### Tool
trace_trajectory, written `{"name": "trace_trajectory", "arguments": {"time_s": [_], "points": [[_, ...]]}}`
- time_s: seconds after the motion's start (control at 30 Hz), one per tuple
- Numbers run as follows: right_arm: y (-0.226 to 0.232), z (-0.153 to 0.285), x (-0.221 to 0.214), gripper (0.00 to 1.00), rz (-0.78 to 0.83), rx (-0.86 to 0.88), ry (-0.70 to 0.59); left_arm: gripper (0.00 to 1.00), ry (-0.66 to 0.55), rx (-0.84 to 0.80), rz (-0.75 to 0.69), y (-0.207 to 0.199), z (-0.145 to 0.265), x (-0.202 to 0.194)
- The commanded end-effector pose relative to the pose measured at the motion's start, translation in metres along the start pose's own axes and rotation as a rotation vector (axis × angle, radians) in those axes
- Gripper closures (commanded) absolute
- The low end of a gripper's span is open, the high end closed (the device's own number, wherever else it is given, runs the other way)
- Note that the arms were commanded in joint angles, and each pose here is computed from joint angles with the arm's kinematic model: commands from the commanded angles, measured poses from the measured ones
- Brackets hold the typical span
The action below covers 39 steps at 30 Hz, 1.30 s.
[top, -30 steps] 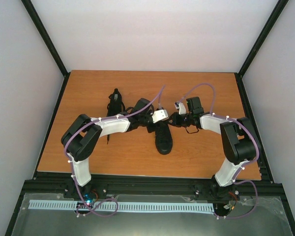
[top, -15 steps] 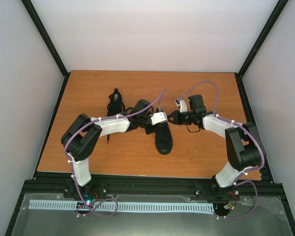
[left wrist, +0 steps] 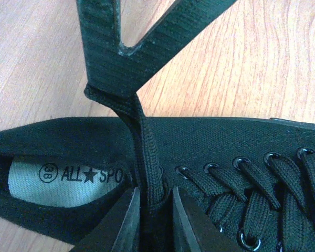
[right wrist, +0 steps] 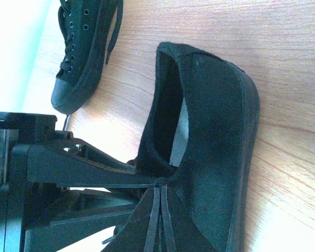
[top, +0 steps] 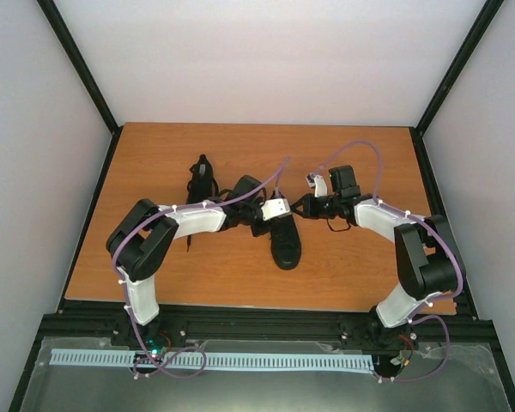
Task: Tie the shoes
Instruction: Tie the shoelace on the shoe.
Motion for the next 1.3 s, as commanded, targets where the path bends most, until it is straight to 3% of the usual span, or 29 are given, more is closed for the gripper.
{"name": "trace_trajectory", "arguments": {"time_s": [0.0, 0.73, 1.17, 1.27], "points": [[0.011, 0.005, 0.007, 0.97, 0.043, 0.008, -0.019, 0.81, 0.041, -0.027, -0.003, -0.009, -0.003, -0.017], [0.023, 0.018, 0.013, 0.97, 0.073, 0.01, -0.055, 0.96, 0.057, -0.036, 0.005, -0.017, -0.009, -0.032], [0.026, 0.021, 0.014, 0.97, 0.079, 0.013, -0.065, 0.97, 0.055, -0.035, -0.005, -0.018, -0.011, -0.035], [0.023, 0.015, 0.011, 0.97, 0.067, 0.022, -0.036, 0.93, 0.018, -0.017, -0.01, -0.013, -0.008, -0.023]]}}
Point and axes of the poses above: each gripper's point midway between its finger pads, its own z axis back along the fingers, its own y axis along the line the jaws close on, x = y × z, the point moved 1 cm from there along z, back along the fingers, and after that the axes turned 12 degrees about -z, right-handed, at the moved point
